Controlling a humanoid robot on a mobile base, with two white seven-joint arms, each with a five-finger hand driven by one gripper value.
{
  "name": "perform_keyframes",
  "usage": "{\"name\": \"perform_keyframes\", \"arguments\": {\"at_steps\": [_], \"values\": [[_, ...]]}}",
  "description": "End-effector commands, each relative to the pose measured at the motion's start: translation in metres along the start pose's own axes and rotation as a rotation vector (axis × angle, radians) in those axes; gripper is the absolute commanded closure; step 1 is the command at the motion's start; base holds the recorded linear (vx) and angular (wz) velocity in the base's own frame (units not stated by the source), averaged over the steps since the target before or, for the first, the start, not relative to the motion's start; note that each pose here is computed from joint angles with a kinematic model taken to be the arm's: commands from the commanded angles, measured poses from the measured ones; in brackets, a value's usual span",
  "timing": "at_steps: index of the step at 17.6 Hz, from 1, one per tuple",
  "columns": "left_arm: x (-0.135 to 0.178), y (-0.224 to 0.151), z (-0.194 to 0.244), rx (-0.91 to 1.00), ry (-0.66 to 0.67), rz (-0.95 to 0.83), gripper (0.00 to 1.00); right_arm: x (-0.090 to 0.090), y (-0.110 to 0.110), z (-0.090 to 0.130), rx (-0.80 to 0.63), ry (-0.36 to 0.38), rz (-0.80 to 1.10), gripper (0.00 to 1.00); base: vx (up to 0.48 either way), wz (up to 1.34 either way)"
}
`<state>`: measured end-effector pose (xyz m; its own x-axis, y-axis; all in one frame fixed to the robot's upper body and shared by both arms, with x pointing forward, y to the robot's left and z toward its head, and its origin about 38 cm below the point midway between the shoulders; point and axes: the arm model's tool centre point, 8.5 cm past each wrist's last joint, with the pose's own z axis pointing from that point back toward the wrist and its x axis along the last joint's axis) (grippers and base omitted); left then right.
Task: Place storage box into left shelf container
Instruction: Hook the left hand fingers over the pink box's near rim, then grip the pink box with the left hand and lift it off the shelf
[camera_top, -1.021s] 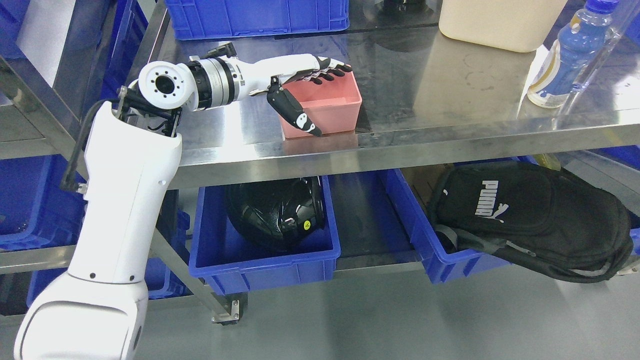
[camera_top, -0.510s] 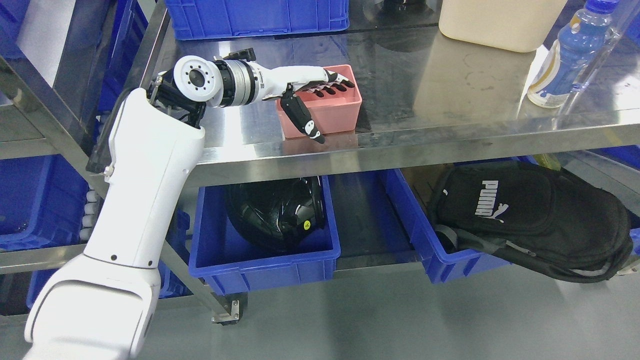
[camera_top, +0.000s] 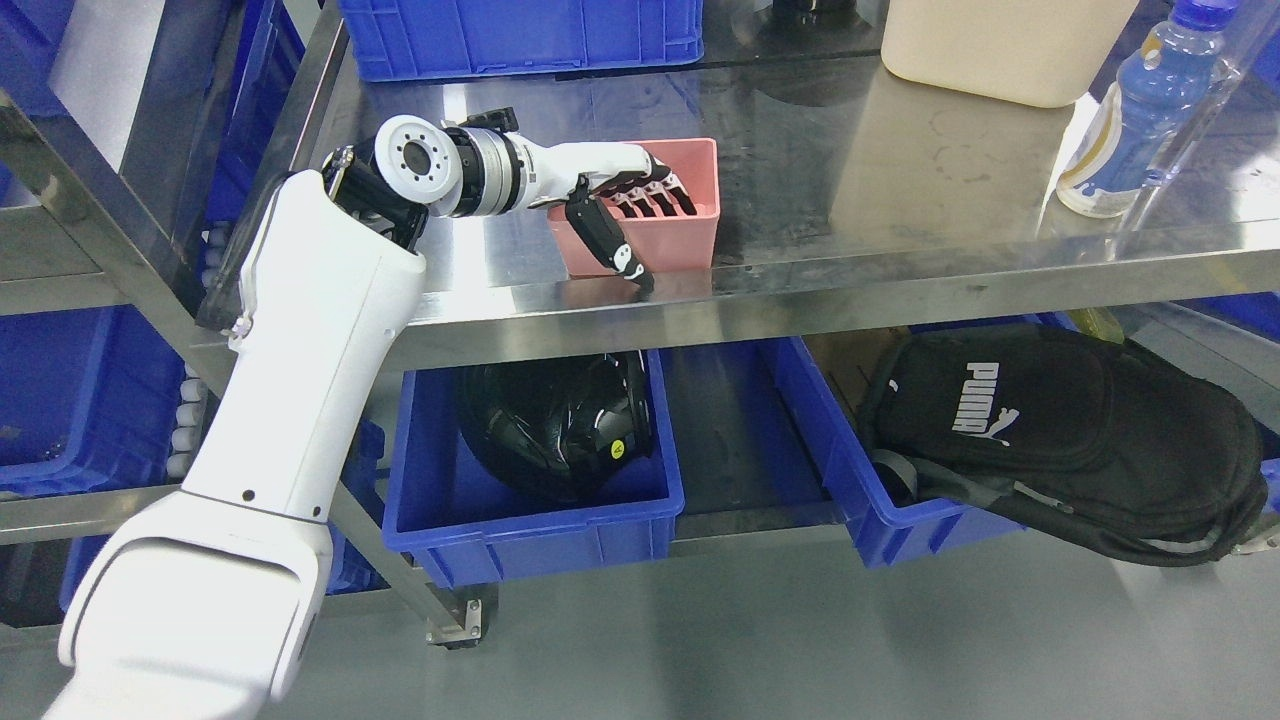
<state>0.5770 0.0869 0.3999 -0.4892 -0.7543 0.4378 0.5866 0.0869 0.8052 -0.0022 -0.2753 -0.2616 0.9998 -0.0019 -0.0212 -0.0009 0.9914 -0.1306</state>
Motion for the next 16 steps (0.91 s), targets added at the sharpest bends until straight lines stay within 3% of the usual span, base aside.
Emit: {"name": "perform_keyframes", "arguments": {"at_steps": [1, 2, 3, 7, 16], "values": [[-0.033, -0.003, 0.007, 0.029, -0.079, 0.064, 0.8, 0.007, -0.011, 0.0, -0.018, -0.019, -0.006, 0.0, -0.012, -0.01], [-0.038, -0.005, 0.01, 0.053, -0.145, 0.06, 0.96, 0.006, -0.011, -0.001, -0.018, -0.017, -0.006, 0.0, 0.0, 0.0], [-0.041, -0.006, 0.012, 0.074, -0.198, 0.062, 1.0, 0.007, -0.011, 0.0, -0.018, -0.019, -0.006, 0.0, 0.0, 0.0], [-0.045, 0.001, 0.024, 0.229, -0.429, 0.26, 1.0, 0.006, -0.011, -0.001, -0.018, -0.017, -0.006, 0.0, 0.0, 0.0], [-0.051, 0.016, 0.046, 0.38, -0.734, 0.636, 1.0, 0.006, -0.011, -0.001, -0.018, -0.017, -0.006, 0.0, 0.0, 0.0]]}}
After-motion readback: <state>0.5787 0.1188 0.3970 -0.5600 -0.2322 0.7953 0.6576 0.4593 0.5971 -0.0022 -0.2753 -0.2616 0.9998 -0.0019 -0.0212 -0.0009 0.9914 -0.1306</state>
